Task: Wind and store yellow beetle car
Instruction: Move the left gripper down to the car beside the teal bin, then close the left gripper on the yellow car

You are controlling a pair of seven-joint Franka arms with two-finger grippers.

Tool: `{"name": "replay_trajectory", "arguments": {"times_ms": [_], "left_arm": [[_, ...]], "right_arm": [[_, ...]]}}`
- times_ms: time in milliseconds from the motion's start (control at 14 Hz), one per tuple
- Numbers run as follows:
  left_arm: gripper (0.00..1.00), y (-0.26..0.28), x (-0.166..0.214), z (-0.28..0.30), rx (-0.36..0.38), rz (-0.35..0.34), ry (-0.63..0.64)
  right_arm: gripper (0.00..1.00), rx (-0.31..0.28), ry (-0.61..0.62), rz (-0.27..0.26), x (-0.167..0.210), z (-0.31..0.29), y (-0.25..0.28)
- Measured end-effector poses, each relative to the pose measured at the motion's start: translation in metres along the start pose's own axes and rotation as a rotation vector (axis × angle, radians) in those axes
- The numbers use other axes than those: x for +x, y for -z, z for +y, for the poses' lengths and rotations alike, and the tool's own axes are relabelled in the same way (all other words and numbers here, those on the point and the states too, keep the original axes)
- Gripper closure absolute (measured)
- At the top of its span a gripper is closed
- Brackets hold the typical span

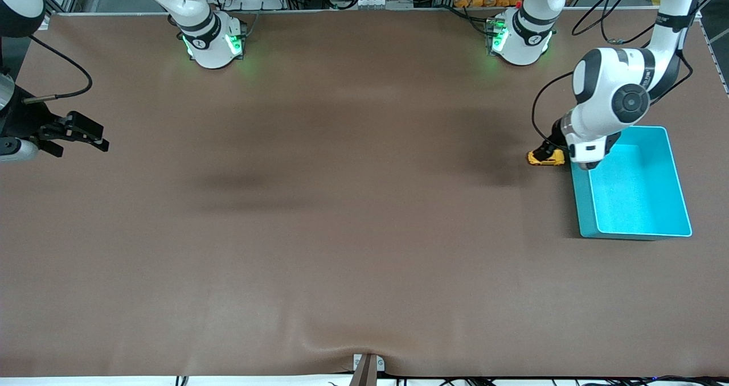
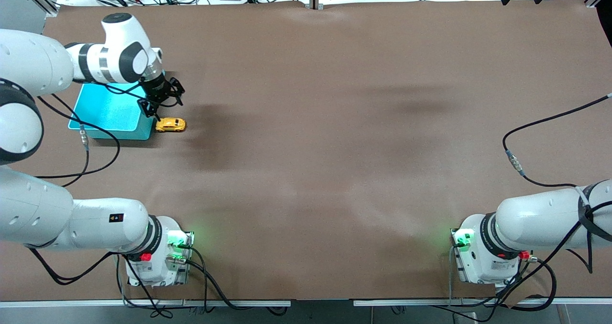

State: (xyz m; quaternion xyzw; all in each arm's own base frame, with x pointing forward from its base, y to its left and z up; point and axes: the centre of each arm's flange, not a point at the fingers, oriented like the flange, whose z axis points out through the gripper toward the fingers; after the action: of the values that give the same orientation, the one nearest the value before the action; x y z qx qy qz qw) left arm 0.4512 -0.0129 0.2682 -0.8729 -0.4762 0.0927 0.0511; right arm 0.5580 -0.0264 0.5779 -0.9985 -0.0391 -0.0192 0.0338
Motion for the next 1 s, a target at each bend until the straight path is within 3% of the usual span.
{"name": "replay_trajectory", "arguments": {"times_ms": [429, 1000], "left_arm": [[0.00, -0.041, 0.017, -0.002, -0.103, 0.024, 0.379], [0.00, -0.088, 0.013, -0.010, -0.137, 0.023, 0.452]], "right_arm": [[0.00, -0.004, 0.000, 0.019, 0.002, 0.000, 0.009], [0.00, -0.048, 0.005, 0.013, 0.001, 0.006, 0.010]]}}
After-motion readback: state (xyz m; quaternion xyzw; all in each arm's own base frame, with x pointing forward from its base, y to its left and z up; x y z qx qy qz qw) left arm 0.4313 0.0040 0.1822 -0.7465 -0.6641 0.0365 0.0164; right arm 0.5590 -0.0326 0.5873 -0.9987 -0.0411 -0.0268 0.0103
